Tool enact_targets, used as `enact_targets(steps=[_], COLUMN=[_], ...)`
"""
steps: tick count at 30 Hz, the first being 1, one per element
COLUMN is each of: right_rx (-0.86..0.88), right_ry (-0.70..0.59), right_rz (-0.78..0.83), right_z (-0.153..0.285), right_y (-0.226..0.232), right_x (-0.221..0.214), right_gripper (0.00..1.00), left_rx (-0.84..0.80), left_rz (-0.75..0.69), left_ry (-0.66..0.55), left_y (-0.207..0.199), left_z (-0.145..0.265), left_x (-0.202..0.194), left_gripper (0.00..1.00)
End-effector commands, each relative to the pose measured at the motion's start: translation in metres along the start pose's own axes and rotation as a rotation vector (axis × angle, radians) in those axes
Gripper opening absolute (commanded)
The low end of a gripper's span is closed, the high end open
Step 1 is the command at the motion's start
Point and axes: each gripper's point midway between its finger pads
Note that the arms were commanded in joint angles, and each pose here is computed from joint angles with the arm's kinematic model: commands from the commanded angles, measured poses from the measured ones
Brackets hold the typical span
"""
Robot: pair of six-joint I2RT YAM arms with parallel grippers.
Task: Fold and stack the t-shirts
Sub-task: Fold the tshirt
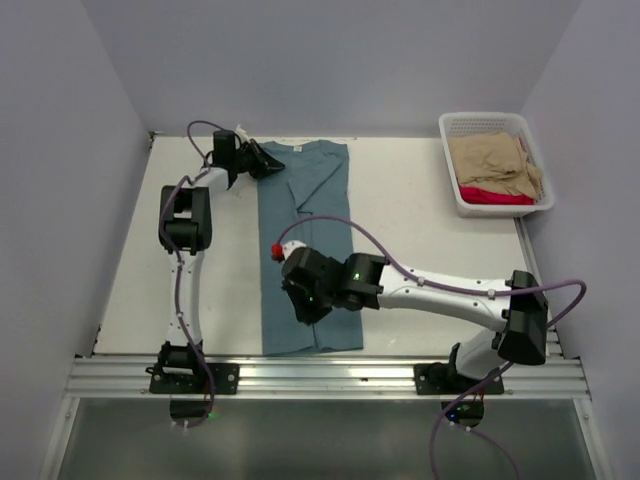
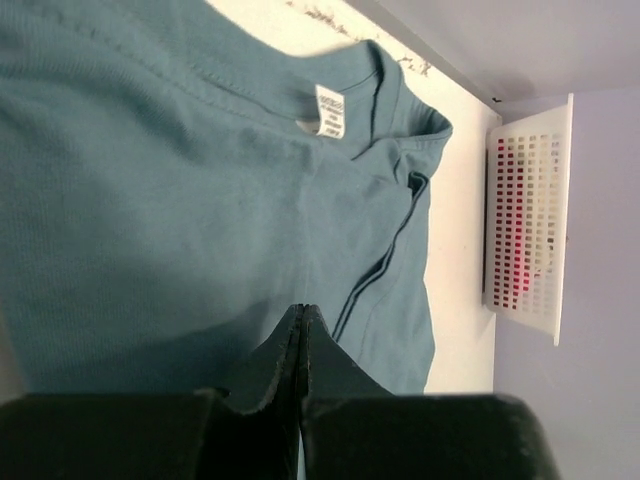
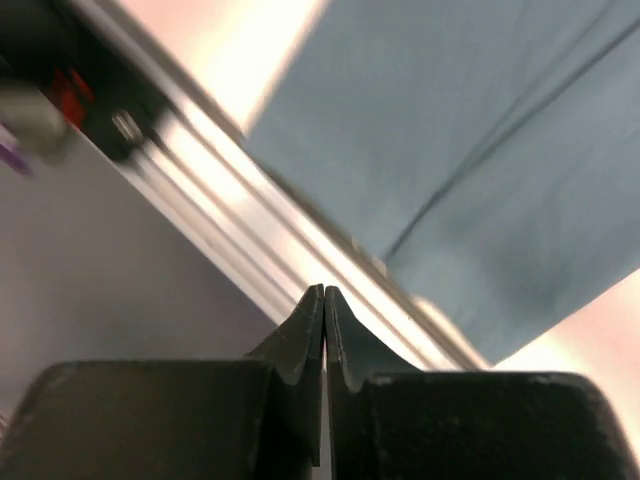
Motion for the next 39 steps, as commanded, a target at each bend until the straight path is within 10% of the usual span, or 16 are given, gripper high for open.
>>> enact_targets(steps=[1,5,10,12,14,21,29,39], right_rx=[-0.148,-0.331,-0.428,-0.456,-0.478,-0.511,-0.502,-0.508], right_ry=[-0.165,-0.208,-0.23,-0.245,-0.28,-0.232,-0.228,-0.218], right_rz=[-0.029,-0.102,-0.137,-0.156,-0.203,-0.269,-0.295,-0.303], right_z=[0.033,0.034,0.046,0.049,0.051,0.035,0.033,0.033], right_y=[-0.065,-0.144,-0.176,-0.182,-0.192,-0.209,-0.211,-0.216], right_x=[0.07,0.114,0.136,0.129,0.127,0.092,0.08,0.073], right_gripper=[0.19,0.44,0.47,0.4,0.0,0.0,0.0,0.0], left_rx=[-0.074,-0.058,0.034,0.091,0.102,0.187,0.18,0.219], left_rz=[-0.109,-0.145,-0.133,-0.119,-0.126,-0.117,-0.079,-0.08], left_ry=[-0.078,-0.104,-0.07,-0.058,-0.05,-0.006,-0.015,-0.07], left_y=[-0.066,-0.077,-0.062,-0.049,-0.049,-0.027,-0.018,-0.022], left_z=[0.027,0.042,0.043,0.043,0.043,0.032,0.028,0.036], left_x=[0.027,0.026,0.011,0.003,-0.006,-0.041,-0.05,-0.041], left_gripper=[0.0,0.07,0.06,0.04,0.0,0.0,0.3,0.38])
Point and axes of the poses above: each gripper's point midway between its finger pads, its own z axis back along the fingers, its own y axis along the line the jaws close on, x = y × z, and after that the axes turned 10 degrees about z, right-handed
